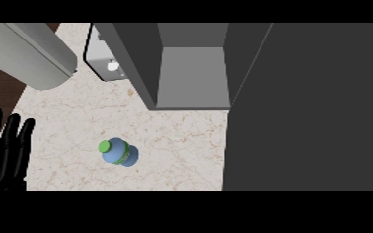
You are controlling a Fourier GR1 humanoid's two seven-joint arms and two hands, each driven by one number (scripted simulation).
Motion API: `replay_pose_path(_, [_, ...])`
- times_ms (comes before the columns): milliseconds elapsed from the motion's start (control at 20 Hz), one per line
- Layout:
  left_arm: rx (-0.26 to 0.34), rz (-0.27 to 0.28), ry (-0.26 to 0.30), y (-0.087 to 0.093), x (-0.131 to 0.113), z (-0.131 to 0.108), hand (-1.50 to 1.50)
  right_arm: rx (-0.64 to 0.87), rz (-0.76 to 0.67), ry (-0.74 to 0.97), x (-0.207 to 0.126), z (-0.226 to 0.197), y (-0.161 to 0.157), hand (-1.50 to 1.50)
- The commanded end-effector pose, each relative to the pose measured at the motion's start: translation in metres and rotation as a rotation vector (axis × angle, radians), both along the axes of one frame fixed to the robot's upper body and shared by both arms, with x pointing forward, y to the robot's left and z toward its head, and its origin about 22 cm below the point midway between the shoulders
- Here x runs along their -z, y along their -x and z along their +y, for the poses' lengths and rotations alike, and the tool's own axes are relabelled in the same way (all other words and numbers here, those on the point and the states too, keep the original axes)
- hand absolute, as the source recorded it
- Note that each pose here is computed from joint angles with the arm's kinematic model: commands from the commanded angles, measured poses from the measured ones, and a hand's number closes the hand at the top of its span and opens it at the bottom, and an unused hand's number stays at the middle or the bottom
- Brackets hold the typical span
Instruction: Pick up the bottled water, place it into the cabinet and close the cabinet
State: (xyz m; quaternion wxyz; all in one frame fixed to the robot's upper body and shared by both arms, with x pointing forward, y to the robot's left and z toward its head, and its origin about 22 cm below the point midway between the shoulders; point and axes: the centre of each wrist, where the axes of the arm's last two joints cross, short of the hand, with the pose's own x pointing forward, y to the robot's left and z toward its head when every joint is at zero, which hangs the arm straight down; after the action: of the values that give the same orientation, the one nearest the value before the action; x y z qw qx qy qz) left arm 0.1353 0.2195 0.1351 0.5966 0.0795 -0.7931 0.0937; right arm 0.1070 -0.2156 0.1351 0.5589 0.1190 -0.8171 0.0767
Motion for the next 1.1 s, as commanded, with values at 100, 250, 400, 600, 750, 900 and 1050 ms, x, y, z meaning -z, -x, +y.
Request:
replay_pose_path(100, [-0.037, 0.114, -0.024, 0.002, 0.03, 0.002, -1.5, 0.019, -0.02, -0.005, -0.026, 0.001, 0.032, -1.5])
replay_pose_path(250, [-0.048, 0.135, 0.013, -0.007, 0.044, 0.014, -1.5, -0.003, -0.025, 0.007, -0.016, 0.004, 0.039, -1.5])
replay_pose_path(400, [-0.048, 0.15, 0.032, -0.004, 0.048, 0.026, -1.5, -0.004, -0.033, -0.014, -0.032, 0.003, 0.054, -1.5])
replay_pose_path(600, [-0.042, 0.232, 0.036, 0.003, 0.085, 0.028, -1.5, 0.013, -0.008, 0.014, -0.024, 0.003, 0.046, -1.5])
replay_pose_path(750, [-0.02, 0.278, 0.074, -0.028, 0.12, 0.035, -1.5, -0.012, -0.018, 0.013, -0.018, 0.01, 0.05, -1.5])
replay_pose_path(900, [0.002, 0.291, 0.159, -0.015, 0.143, 0.042, -1.5, 0.033, -0.024, -0.007, -0.013, 0.012, 0.048, -1.5])
replay_pose_path(1050, [-0.02, 0.328, 0.165, -0.031, 0.158, 0.053, -1.5, 0.01, -0.022, -0.011, -0.028, 0.016, 0.061, -1.5])
